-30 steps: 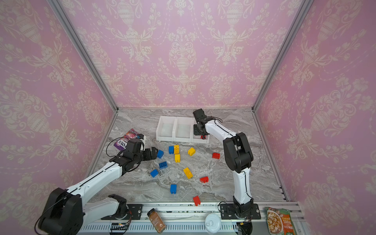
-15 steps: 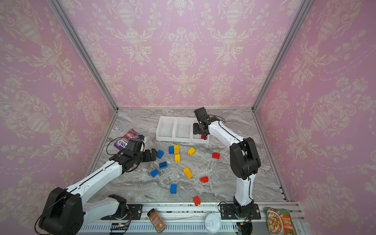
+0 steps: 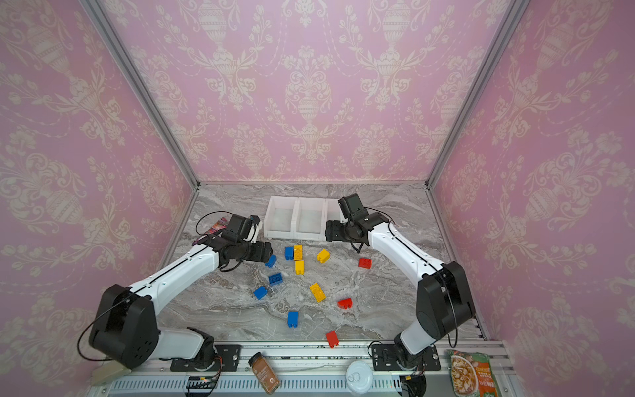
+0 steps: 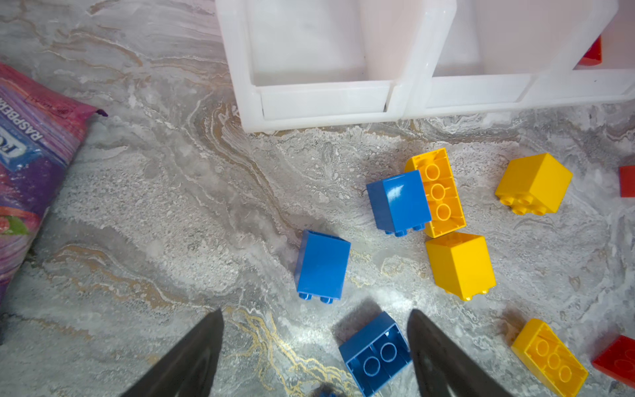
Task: Sort the legos into containers by color
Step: Place the lego in the container, then pick up the lego from the center of the table.
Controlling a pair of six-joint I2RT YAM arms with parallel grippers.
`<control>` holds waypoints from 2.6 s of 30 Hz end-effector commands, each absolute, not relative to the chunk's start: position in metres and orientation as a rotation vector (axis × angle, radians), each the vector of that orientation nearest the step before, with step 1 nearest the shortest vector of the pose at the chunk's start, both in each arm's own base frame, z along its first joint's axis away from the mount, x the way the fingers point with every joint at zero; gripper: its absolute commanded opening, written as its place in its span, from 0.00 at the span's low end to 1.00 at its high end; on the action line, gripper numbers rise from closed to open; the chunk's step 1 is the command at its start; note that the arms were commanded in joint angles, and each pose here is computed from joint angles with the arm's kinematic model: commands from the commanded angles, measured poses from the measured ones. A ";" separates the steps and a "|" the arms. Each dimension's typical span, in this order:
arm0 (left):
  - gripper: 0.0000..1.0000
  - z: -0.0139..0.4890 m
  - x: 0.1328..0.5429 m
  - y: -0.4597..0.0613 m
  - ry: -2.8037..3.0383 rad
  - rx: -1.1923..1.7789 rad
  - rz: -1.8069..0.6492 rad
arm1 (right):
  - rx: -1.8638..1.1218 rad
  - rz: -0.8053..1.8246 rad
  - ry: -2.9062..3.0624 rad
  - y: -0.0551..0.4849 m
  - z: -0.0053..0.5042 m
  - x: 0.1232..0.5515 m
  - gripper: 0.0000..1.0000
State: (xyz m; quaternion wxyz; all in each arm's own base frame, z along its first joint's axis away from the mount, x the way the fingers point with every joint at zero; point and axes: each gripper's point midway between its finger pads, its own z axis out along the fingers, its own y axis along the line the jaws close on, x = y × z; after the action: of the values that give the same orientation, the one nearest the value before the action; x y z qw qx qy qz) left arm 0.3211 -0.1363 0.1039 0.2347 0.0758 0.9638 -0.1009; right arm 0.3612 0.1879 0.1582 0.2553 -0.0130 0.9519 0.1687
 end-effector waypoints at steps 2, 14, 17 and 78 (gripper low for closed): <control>0.79 0.091 0.309 -0.146 2.753 0.359 -0.269 | -0.024 0.546 2.600 0.190 0.160 0.330 0.86; 0.70 0.065 0.315 -0.161 2.835 0.482 -0.182 | -0.038 0.511 2.632 0.174 0.152 0.298 0.91; 0.67 0.060 0.317 -0.160 2.839 0.479 -0.163 | -0.041 0.517 2.627 0.175 0.153 0.299 0.92; 0.20 0.112 0.359 -0.159 2.624 0.303 -0.113 | 0.001 0.539 2.598 0.171 0.154 0.296 0.96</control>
State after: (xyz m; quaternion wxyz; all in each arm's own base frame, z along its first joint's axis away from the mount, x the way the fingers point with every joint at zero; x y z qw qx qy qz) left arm 0.3411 -0.1560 0.0788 0.1926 0.1288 0.9720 -0.0402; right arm 0.2990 0.1723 0.1499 0.2352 -0.0111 0.9539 0.1858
